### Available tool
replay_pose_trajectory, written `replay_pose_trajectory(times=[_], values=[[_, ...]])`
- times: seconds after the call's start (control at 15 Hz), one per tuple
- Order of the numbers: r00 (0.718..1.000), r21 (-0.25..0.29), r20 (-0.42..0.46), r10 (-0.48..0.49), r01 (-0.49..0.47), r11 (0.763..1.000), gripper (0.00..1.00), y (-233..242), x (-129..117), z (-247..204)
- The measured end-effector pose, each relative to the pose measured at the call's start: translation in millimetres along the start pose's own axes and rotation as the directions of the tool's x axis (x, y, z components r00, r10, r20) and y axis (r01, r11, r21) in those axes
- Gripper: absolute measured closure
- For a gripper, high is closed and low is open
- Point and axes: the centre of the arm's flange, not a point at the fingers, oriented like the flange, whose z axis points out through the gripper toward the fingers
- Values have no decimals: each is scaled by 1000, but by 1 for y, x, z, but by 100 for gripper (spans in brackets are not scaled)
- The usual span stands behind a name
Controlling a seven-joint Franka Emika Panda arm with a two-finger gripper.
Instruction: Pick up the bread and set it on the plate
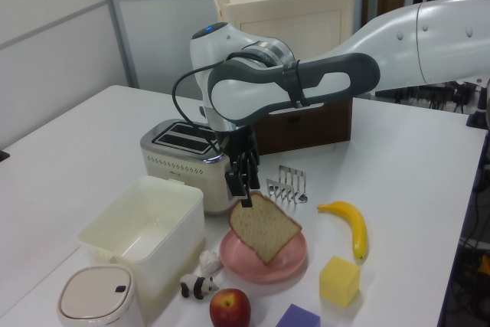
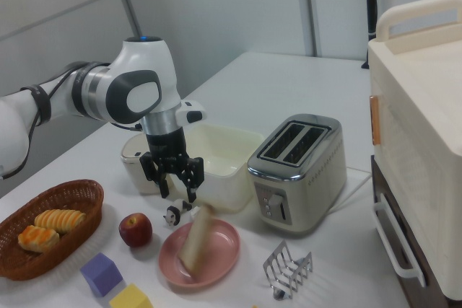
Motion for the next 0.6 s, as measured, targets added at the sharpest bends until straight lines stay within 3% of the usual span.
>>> replay_pose_trajectory(times=[0.13,0.2,0.6], values=[[1000,-1,-7,3,-3,1000,4,1,0,-3],[1000,-2,-10,4,-4,1000,0,2,0,-5],[1000,-5,-27,10,-11,1000,0,5,0,-13]])
